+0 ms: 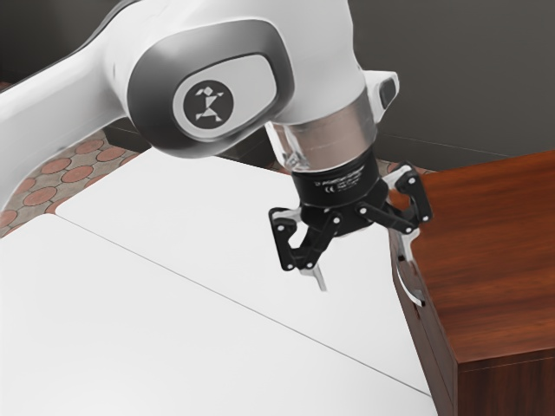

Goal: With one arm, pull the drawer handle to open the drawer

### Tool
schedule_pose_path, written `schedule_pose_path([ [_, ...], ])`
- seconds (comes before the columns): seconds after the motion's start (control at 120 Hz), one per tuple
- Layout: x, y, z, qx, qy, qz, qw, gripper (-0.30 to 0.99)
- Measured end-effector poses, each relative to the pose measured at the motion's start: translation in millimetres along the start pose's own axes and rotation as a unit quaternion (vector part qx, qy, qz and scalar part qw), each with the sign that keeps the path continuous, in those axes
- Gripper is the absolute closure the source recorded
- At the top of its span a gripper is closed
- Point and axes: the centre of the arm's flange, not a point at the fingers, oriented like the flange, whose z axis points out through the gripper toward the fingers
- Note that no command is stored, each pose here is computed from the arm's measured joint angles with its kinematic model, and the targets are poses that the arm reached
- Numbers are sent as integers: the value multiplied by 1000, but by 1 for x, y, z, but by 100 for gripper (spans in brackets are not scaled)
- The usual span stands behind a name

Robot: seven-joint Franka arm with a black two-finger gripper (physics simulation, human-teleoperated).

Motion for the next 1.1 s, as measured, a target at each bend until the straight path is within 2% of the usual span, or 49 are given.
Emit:
schedule_pose_path([
  [0.183, 0, -12, 26, 9, 8, -15, 1000, 0],
  [0.525, -41, 1, 36, -22, 14, 33, 999, 0],
  [1.1, 22, -4, 42, -38, 4, 54, 998, 0],
])
